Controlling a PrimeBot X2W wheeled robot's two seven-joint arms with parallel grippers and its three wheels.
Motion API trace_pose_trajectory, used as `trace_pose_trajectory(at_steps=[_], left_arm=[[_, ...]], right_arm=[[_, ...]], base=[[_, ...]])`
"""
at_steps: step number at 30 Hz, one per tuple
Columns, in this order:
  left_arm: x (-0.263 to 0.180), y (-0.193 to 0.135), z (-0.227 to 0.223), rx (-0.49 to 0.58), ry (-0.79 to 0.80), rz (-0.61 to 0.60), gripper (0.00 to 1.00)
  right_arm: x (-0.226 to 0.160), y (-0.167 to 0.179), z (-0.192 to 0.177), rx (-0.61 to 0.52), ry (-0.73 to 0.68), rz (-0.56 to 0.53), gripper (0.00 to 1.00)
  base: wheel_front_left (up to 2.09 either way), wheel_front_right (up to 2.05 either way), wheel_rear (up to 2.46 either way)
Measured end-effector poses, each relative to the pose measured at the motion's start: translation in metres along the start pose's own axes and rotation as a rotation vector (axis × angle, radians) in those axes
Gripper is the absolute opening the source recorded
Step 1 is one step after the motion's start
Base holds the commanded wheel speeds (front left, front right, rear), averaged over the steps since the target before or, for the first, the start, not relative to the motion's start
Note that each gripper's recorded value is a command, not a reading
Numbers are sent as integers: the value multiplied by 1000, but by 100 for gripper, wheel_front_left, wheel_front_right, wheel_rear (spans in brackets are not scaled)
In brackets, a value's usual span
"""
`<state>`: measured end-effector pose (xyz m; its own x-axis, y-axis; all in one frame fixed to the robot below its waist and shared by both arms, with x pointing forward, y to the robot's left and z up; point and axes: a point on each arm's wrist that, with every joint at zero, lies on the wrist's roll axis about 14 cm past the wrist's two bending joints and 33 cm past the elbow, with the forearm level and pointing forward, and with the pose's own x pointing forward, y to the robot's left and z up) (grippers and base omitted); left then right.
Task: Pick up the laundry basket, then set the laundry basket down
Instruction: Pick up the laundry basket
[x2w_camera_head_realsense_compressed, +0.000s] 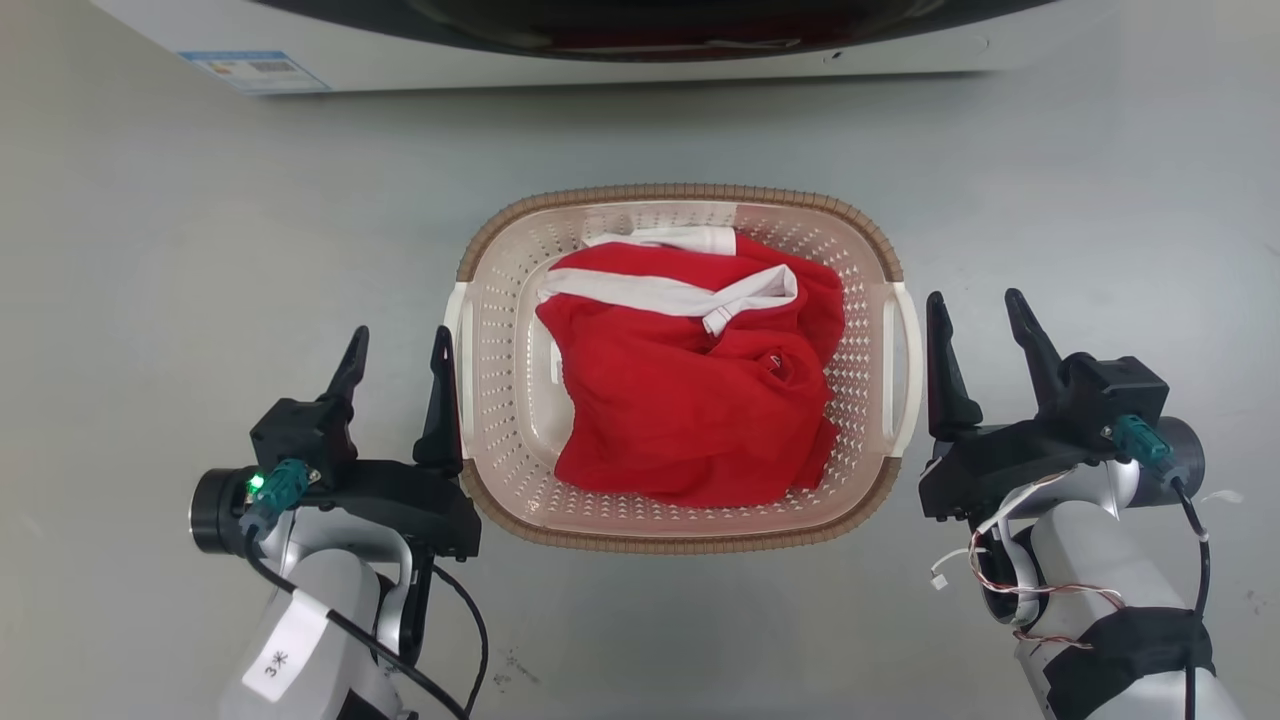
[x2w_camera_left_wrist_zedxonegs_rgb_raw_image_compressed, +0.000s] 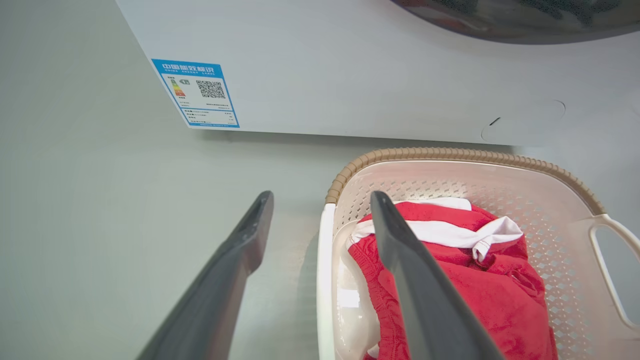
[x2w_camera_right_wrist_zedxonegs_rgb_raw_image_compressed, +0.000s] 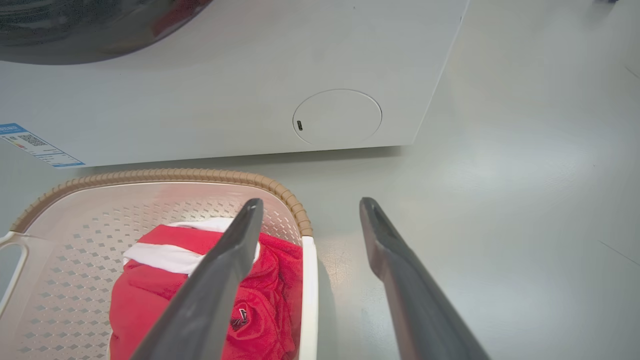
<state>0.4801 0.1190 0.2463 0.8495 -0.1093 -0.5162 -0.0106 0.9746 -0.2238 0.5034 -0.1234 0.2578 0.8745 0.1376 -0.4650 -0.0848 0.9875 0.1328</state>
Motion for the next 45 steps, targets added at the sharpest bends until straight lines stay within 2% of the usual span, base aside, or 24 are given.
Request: trace_pose_trajectory(at_steps=[12,45], left_arm=[[6,-1,-41,-1,125,-19,100],[29,8,-119,9,348,-25,100]], right_arm=[[1,-2,-43,0,123,-3,100],[22,0,-117,-10,303,32,100]], base=[[0,0,0],[0,0,0]])
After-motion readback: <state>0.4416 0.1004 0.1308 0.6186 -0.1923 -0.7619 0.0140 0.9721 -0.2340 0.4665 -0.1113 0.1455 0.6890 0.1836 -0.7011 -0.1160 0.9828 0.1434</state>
